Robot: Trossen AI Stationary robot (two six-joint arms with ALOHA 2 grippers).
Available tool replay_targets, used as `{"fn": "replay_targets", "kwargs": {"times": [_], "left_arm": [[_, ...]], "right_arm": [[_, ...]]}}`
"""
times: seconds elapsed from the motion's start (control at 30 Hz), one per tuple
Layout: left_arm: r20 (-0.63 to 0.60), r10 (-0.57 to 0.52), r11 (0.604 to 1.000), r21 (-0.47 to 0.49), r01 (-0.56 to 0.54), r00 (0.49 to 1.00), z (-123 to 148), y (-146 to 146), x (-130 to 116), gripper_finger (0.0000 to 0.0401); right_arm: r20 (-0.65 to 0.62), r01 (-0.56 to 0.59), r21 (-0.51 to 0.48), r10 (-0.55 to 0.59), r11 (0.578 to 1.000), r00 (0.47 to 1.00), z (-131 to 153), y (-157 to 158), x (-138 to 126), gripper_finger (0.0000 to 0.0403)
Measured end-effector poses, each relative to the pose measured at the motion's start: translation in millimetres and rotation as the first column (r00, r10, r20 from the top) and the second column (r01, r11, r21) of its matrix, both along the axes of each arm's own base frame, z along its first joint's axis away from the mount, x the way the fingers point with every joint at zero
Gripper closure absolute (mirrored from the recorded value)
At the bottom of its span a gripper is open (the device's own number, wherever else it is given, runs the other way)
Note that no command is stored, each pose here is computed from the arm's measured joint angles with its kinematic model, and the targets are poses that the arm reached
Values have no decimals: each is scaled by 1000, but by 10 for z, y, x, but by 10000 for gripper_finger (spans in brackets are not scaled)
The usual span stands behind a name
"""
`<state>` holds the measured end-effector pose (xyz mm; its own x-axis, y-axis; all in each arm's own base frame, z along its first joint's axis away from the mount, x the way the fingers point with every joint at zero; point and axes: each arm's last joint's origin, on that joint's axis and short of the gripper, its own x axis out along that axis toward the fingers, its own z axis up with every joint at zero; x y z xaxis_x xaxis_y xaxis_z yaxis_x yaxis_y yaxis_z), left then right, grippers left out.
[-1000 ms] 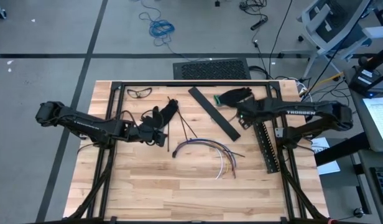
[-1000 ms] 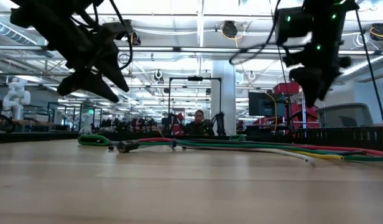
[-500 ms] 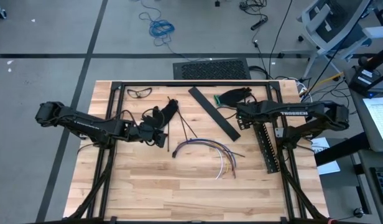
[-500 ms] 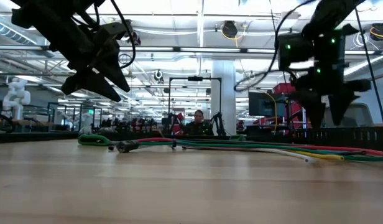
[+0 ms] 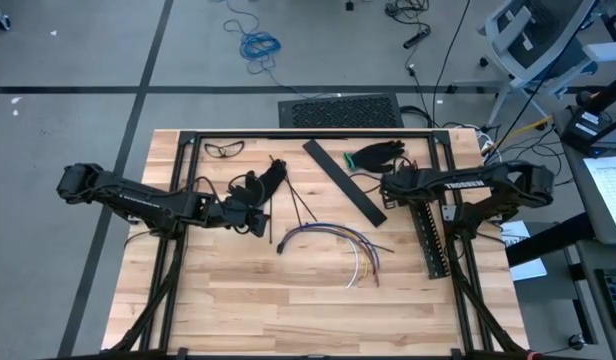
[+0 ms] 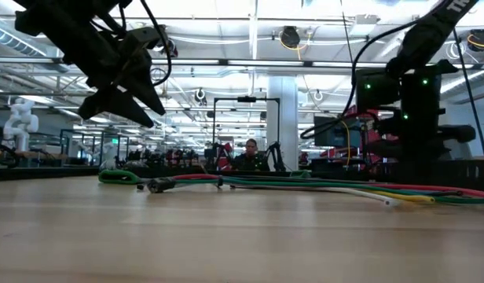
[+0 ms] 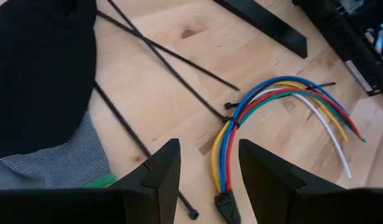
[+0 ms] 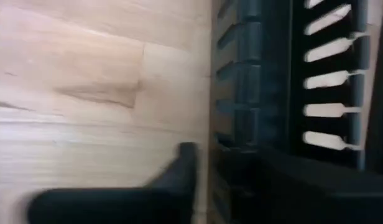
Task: Ziptie cables
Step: Put the ziptied cables in the black cable duct
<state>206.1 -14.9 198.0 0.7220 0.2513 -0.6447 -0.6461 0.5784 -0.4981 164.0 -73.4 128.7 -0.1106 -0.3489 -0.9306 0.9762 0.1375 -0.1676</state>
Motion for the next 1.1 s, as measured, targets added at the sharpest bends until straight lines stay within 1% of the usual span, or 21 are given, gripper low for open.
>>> {"fn": "replay_targets", "kwargs": {"times": [0.03, 0.07, 0.13, 0.2, 0.3, 0.37, 0.4, 0.47, 0.5, 0.53, 0.57, 0.6, 0.67, 0.73, 0.83, 0.87, 0.93, 1.0, 1.03, 1.1], "left_arm": [[6, 0, 1000, -1, 0, 1000, 4, -1, 4, 244], [10, 0, 1000, -2, 0, 1000, 7, -1, 6, 244], [26, 1, 1000, -4, 0, 1000, 18, -2, 16, 244], [36, 0, 1000, -5, 0, 999, 25, -3, 23, 244], [67, 18, 1000, 24, -20, 998, 54, 3, 36, 244], [104, 41, 996, 70, -48, 994, 105, 19, 31, 244], [124, 52, 993, 98, -64, 991, 141, 28, 20, 244], [190, 75, 979, 171, -108, 979, 251, 53, -6, 244], [221, 85, 968, 214, -133, 972, 319, 70, -39, 244], [253, 97, 953, 255, -163, 963, 391, 91, -76, 244], [292, 107, 937, 290, -195, 950, 473, 114, -118, 244], [326, 116, 921, 317, -225, 938, 552, 139, -170, 244], [394, 131, 894, 350, -280, 910, 702, 182, -289, 244], [444, 134, 872, 371, -318, 886, 824, 214, -419, 244], [478, 151, 844, 394, -365, 865, 923, 255, -581, 244], [477, 159, 834, 404, -376, 864, 938, 266, -632, 244], [493, 178, 823, 400, -404, 852, 973, 280, -750, 244], [492, 200, 813, 399, -423, 847, 979, 292, -848, 244], [494, 209, 809, 398, -433, 844, 982, 297, -880, 244], [497, 217, 805, 396, -442, 840, 986, 306, -931, 244]], "right_arm": [[11, -10, -12, 10, 1000, 1000, 4, 14, 10, 370], [34, -20, -22, 20, 1000, 999, 19, 24, 32, 383], [95, -32, -45, 36, 998, 995, 111, 29, 102, 393], [145, -40, -94, 53, 995, 988, 281, 26, 171, 399], [172, -61, -215, 100, 975, 980, 642, 15, 250, 400], [208, -112, -310, 183, 944, 961, 956, -20, 318, 401], [230, -163, -344, 251, 925, 940, 1119, -39, 369, 401], [265, -302, -372, 412, 878, 872, 1410, -58, 473, 401], [272, -376, -362, 483, 853, 833, 1507, -53, 517, 401], [265, -447, -332, 538, 830, 801, 1570, -41, 551, 401], [265, -515, -280, 581, 810, 770, 1597, -23, 581, 401], [266, -581, -214, 620, 785, 738, 1595, 8, 619, 402], [278, -687, -98, 683, 720, 676, 1567, 108, 702, 402], [317, -759, -30, 726, 651, 610, 1537, 260, 820, 402], [394, -854, 70, 772, 515, 498, 1410, 592, 1013, 402], [413, -873, 85, 780, 481, 470, 1366, 713, 1081, 402], [469, -907, 84, 786, 414, 402, 1320, 953, 1231, 402], [523, -936, 47, 789, 350, 321, 1291, 1169, 1380, 402], [549, -944, 20, 786, 330, 286, 1286, 1256, 1460, 402], [585, -947, -50, 778, 319, 231, 1294, 1358, 1663, 403]]}}
